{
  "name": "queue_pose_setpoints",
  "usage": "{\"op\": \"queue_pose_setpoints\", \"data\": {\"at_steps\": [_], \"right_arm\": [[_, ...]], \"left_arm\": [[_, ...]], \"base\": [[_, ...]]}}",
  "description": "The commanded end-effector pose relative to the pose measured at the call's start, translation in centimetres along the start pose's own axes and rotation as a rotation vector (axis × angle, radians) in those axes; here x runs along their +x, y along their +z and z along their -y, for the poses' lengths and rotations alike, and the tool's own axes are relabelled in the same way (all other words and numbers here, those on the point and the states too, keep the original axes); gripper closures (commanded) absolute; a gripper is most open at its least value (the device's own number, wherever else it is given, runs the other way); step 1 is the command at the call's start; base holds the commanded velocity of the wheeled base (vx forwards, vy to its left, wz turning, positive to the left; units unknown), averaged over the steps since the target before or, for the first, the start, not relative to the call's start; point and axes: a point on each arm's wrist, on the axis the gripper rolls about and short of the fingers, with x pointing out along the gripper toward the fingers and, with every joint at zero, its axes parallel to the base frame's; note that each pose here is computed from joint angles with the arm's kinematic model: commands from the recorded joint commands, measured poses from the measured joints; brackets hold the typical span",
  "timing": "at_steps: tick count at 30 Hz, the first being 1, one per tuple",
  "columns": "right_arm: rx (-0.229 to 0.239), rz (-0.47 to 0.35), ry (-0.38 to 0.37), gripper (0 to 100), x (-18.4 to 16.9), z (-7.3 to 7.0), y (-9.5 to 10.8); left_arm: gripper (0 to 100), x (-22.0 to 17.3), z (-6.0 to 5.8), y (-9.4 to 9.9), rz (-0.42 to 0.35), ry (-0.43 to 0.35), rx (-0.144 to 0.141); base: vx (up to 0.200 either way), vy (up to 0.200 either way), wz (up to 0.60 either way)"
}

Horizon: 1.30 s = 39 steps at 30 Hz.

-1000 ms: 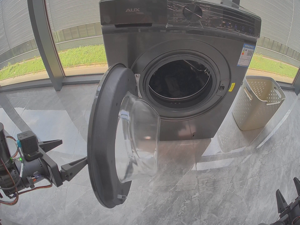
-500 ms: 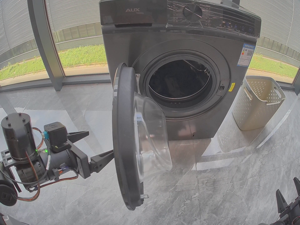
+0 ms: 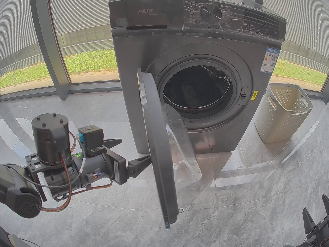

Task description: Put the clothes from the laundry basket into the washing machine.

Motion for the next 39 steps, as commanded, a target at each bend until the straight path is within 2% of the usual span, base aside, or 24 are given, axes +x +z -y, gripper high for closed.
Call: {"op": "queue_pose_setpoints", "data": {"at_steps": [1,3,4,13,14,15,16,18,39], "right_arm": [[0.000,0.006,0.001,0,0.0,0.0,-0.3],[0.000,0.006,0.001,0,0.0,0.0,-0.3],[0.000,0.006,0.001,0,0.0,0.0,-0.3],[0.000,0.006,0.001,0,0.0,0.0,-0.3],[0.000,0.006,0.001,0,0.0,0.0,-0.3],[0.000,0.006,0.001,0,0.0,0.0,-0.3],[0.000,0.006,0.001,0,0.0,0.0,-0.3],[0.000,0.006,0.001,0,0.0,0.0,-0.3],[-0.001,0.007,0.001,0,-0.1,0.0,-0.3]], "left_arm": [[0,2.2,0.2,-0.3,0.004,-0.005,0.001],[0,2.3,0.2,-0.3,0.008,-0.002,-0.001],[0,3.1,0.3,-0.3,0.028,0.007,-0.011],[0,5.3,1.0,-0.3,0.041,-0.003,-0.011],[0,5.6,1.1,0.1,0.054,-0.006,-0.023],[0,5.6,1.1,0.1,0.054,-0.006,-0.023],[0,6.2,1.1,0.6,0.071,-0.007,-0.045],[0,6.8,1.2,0.8,0.080,-0.009,-0.054],[0,12.4,1.3,2.9,0.174,0.001,-0.064]], "base": [[0.000,0.000,0.00],[0.000,0.000,0.00],[0.000,0.000,0.00],[0.000,0.000,0.00],[0.000,0.000,0.00],[0.000,0.000,0.00],[0.000,0.000,0.00],[0.000,0.000,0.00],[0.000,0.000,0.00]]}}
